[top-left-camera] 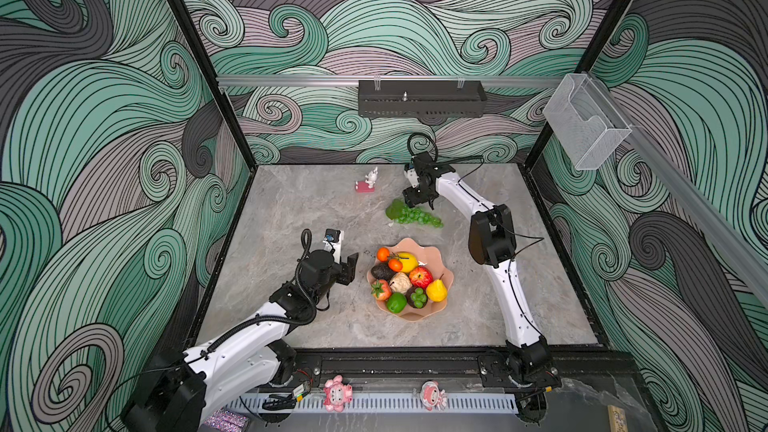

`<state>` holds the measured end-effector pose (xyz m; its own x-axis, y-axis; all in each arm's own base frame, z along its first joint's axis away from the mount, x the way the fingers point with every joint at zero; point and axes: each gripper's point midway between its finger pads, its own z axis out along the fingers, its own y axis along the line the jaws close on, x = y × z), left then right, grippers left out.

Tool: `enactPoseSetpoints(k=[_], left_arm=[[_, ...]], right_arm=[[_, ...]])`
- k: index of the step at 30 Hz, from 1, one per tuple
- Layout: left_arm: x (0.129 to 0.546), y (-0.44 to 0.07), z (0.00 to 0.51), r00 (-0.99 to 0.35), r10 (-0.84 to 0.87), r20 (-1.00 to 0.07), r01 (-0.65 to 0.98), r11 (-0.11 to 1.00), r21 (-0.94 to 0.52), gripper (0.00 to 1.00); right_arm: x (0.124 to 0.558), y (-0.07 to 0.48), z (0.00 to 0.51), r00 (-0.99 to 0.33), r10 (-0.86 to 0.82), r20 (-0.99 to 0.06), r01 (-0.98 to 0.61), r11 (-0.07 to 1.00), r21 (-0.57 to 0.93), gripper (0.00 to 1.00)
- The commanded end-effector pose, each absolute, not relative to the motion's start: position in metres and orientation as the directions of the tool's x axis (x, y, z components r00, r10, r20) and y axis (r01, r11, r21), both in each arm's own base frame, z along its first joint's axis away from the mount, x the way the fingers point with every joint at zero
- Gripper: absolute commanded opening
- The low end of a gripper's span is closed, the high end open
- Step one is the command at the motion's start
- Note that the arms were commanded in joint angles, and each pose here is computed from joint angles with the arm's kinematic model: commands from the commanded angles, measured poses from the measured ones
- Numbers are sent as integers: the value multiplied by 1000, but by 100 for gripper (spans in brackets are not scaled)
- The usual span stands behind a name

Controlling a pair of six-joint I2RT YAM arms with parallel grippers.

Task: Place and organize the fake fruits in the fruit bowl
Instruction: 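Lower the right gripper onto the green grape bunch by its leaf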

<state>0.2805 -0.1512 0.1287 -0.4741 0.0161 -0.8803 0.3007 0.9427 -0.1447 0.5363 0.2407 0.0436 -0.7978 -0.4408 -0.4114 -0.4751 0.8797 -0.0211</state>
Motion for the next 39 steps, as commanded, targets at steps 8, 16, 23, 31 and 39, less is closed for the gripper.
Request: enactPoseSetpoints(k=[8, 16, 23, 31, 39], left_arm=[[285, -150, 132, -456, 13, -890, 296, 945, -139, 66], [285, -149, 131, -460, 16, -888, 295, 946, -136, 66], [285, -148, 132, -457, 16, -889, 290, 948, -132, 66], [285, -148, 132, -455, 15, -890, 291, 948, -133, 66], [285, -150, 131, -461, 16, -887, 294, 946, -135, 66]], right_arm=[[515, 255, 102, -752, -465, -468, -504, 862, -48, 72], [503, 265, 137, -737, -421, -529, -495, 869, -1, 73], [489, 297, 122, -741, -437, -510, -541, 838, 70, 78], [500, 301, 102, -757, -441, -483, -518, 855, 31, 85], [508, 302, 83, -793, -408, -451, -513, 848, 134, 97]])
